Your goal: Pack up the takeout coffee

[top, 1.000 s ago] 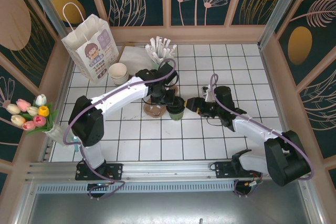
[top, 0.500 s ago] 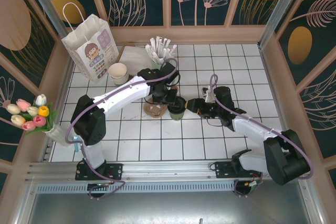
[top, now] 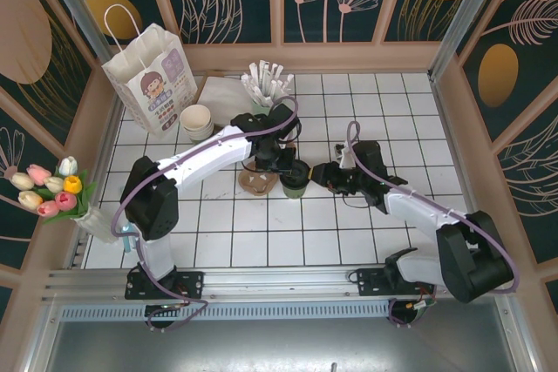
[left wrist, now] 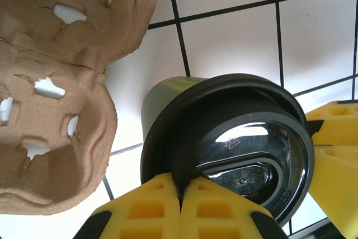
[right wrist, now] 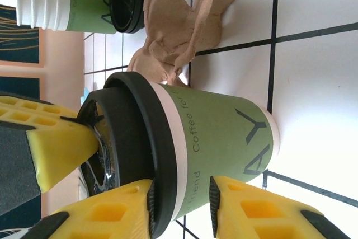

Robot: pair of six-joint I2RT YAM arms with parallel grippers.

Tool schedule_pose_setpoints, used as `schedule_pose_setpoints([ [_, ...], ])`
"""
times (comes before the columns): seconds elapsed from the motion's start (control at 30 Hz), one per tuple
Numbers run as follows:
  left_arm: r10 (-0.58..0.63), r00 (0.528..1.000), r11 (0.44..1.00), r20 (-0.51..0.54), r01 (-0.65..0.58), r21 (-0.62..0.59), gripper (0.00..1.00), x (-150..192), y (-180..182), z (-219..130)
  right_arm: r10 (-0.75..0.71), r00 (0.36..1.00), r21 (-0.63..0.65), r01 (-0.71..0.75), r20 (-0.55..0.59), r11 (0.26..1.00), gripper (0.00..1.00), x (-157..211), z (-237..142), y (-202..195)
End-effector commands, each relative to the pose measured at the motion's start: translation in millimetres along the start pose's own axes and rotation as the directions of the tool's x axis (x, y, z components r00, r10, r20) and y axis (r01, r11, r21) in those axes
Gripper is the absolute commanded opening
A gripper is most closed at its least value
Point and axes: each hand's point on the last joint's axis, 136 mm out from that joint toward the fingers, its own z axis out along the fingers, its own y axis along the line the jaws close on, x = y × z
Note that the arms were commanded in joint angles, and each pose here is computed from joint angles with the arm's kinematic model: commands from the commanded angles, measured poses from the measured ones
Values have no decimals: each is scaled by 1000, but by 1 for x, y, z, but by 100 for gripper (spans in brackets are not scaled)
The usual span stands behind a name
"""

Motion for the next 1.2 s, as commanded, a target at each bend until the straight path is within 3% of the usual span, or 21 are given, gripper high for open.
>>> schedule_pose_setpoints([
  [0.0,16,976,985,-215,-52,-162,0,48,46,61,168,984,301,-145,-51,943,34,35,2,-77],
  [0.13,10,955,984,-297,-62,-167,0,73,59,77,242,968,381,-200,-66,903,36,52,0,-99],
  [0.23,-2,910,982,-414,-77,-174,0,115,86,100,294,951,451,-224,-92,864,38,68,-3,-117],
  [0.33,-3,873,988,-488,-73,-138,0,139,95,111,285,953,397,-224,-100,890,40,57,1,-94],
  [0.53,104,961,981,-255,-142,-133,0,45,43,55,117,993,128,-112,-28,985,51,-11,1,-6],
  [0.67,152,981,979,-117,-165,-116,0,-2,10,12,74,997,23,-74,13,997,58,-37,-7,27],
  [0.83,163,980,980,-114,-174,-93,0,-9,0,5,49,998,7,-49,45,999,64,-51,-10,35],
  [0.97,170,979,979,-116,-181,-94,0,-10,-3,4,49,997,25,-50,55,998,78,-52,-8,30],
  [1.07,201,975,975,-94,-208,-74,0,-14,-12,-2,85,993,101,-94,86,990,91,-56,-7,13],
  [1.17,227,971,970,-72,-232,-77,0,-21,-16,-9,133,986,162,-148,97,976,94,-57,-5,-1],
])
